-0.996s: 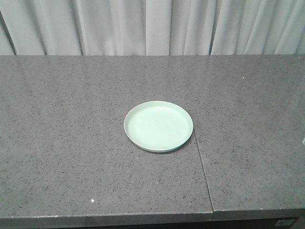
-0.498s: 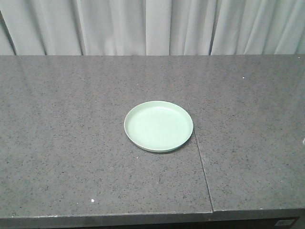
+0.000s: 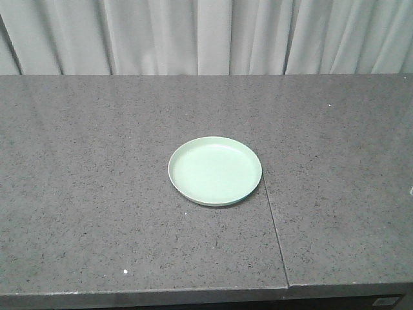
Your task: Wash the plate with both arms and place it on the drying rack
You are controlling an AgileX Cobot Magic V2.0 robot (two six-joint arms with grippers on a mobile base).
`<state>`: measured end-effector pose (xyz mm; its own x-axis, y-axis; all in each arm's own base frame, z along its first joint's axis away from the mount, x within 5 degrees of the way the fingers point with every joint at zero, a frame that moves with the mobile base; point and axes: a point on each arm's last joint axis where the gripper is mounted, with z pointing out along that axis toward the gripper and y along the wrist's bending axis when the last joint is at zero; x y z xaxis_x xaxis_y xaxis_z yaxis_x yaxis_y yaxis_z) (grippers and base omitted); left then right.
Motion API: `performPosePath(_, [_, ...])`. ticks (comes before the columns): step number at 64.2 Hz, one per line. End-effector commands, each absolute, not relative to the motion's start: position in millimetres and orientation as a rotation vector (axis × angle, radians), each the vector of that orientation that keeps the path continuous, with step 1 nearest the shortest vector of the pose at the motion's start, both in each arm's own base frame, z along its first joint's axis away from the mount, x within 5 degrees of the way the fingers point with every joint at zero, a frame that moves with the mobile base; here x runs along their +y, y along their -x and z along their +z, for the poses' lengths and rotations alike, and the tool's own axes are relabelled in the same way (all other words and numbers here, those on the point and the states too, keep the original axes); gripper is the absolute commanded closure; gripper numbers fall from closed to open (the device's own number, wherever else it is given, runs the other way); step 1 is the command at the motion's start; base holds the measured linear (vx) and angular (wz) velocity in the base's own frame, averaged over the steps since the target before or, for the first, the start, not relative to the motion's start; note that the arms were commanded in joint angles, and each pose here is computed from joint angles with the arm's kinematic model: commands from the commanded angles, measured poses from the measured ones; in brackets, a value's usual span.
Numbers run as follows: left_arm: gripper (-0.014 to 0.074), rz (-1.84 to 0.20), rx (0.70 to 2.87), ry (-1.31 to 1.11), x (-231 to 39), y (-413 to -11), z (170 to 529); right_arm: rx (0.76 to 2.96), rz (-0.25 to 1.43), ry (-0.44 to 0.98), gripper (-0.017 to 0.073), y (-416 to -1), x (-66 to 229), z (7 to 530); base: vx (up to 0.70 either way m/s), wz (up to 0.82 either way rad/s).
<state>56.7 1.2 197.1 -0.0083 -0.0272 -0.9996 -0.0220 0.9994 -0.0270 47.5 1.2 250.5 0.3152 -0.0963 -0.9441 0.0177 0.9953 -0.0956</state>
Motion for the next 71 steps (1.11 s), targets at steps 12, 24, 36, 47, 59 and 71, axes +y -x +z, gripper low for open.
performPosePath(12, [0.0601, -0.008, 1.462, 0.042, 1.3, -53.8, 214.3, 1.357, -0.093, 0.059, 0.0566, -51.5, -0.9, 321.9, 0.0, 0.0])
performPosePath(24, [0.0601, -0.008, 1.462, 0.042, 1.3, -53.8, 214.3, 1.517, -0.099, 0.052, 0.0566, -69.0, -2.4, 354.9, 0.0, 0.0])
performPosePath(36, [0.0601, -0.008, 1.462, 0.042, 1.3, -53.8, 214.3, 1.718, -0.076, 0.037, 0.0566, -99.5, -2.7, 360.7, 0.0, 0.0])
performPosePath(47, [0.0601, -0.008, 1.462, 0.042, 1.3, -53.8, 214.3, 1.885, -0.049, 0.026, 0.0566, -124.5, -2.1, 343.2, 0.0, 0.0])
performPosePath(59, [0.0601, -0.008, 1.462, 0.042, 1.3, -53.8, 214.3, 1.986, -0.045, 0.025, 0.0566, -141.1, -2.1, 330.1, 0.0, 0.0])
performPosePath(71, [0.0601, -0.008, 1.462, 0.042, 1.3, -53.8, 214.3, 2.044, -0.023, 0.015, 0.0546, -151.4, -1.2, 324.0, 0.0, 0.0])
